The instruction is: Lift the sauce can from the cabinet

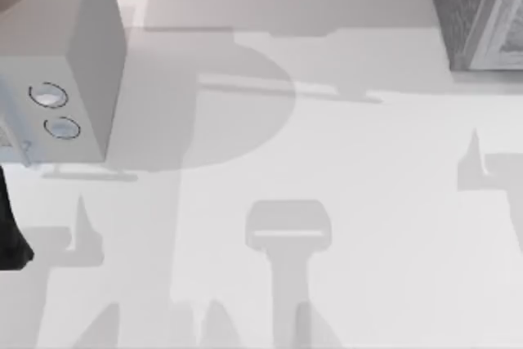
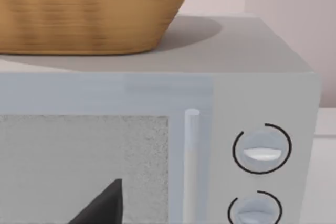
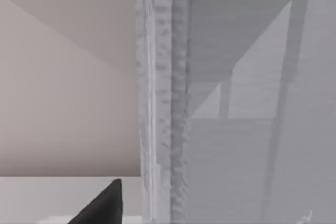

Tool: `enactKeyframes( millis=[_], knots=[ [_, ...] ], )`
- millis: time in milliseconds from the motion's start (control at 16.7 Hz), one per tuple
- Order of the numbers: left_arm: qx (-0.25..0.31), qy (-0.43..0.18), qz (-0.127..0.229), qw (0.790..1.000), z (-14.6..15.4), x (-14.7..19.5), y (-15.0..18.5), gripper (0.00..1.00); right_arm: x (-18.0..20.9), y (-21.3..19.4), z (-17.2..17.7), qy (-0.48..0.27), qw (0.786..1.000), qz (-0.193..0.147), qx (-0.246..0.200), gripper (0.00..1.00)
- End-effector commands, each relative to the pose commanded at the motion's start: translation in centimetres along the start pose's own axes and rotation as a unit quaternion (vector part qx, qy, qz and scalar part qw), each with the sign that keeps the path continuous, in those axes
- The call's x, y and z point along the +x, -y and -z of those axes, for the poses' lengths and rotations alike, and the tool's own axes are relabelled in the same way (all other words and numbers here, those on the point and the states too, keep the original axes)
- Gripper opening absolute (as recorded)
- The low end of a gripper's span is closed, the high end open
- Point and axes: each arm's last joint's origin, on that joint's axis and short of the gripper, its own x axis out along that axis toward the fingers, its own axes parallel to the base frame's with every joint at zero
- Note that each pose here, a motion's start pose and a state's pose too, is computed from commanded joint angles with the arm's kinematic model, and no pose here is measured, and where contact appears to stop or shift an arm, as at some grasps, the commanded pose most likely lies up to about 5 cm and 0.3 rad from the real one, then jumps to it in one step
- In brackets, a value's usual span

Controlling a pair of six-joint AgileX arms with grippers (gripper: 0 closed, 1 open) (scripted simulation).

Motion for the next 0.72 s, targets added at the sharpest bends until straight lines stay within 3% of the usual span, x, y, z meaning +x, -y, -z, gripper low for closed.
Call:
enactKeyframes(
  millis=[360,720],
  knots=[
    [0.000,0.000,0.000,1.000,0.0,0.0,0.0,1.00,5.4,-1.6,-12.5,0.012,1.000,0.002,0.000,1.00],
    [0.000,0.000,0.000,1.000,0.0,0.0,0.0,1.00,10.5,-3.7,-18.6,0.020,1.000,-0.006,0.002,1.00]
  ],
)
